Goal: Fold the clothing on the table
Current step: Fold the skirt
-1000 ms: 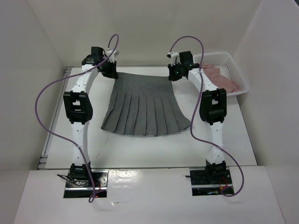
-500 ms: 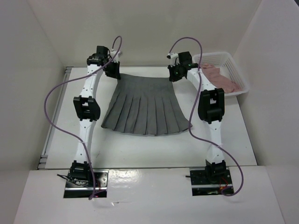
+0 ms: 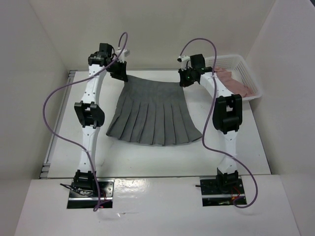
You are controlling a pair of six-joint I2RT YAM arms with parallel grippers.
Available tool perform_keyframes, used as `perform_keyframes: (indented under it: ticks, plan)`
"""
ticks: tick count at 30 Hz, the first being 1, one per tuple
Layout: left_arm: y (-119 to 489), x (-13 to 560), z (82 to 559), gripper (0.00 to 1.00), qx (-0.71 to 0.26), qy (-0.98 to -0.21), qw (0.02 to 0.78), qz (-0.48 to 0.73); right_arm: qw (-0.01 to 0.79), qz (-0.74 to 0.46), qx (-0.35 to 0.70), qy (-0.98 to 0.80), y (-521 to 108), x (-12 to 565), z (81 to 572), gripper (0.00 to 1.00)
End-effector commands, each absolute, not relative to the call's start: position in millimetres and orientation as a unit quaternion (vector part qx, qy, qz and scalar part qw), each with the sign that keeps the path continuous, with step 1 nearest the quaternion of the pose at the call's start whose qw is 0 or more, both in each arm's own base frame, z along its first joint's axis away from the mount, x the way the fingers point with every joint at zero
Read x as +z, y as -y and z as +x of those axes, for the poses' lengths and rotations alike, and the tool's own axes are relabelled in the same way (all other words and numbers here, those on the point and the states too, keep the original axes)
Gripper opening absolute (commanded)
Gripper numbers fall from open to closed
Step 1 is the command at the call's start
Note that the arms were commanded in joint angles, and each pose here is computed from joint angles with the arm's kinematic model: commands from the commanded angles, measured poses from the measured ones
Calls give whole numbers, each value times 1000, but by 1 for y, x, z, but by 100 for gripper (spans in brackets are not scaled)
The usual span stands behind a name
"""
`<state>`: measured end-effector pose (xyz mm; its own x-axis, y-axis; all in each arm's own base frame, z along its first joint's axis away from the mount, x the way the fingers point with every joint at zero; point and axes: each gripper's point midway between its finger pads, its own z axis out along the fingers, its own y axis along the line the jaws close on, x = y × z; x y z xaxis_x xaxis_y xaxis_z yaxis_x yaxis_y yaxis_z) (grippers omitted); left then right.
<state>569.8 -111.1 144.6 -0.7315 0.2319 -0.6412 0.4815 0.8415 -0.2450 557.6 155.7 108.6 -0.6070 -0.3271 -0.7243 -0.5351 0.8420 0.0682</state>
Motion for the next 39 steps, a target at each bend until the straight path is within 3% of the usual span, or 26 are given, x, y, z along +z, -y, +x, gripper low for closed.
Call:
perform_keyframes:
  ticks: [1,16,25,39]
  plan:
    - [119,198,553,0,-216,-886,341,228,434,-258,138,-852,-159,174,554,0]
    - [133,232,498,0,-245,-870,311,294,448,-296,146,-831,-161,213,514,0]
    - [119,249,452,0,-205,-869,297,337,437,-340,158,-818,-162,235,465,0]
    - [87,141,383,0,-155,-895,206,364,373,-454,161,-793,-160,219,359,0]
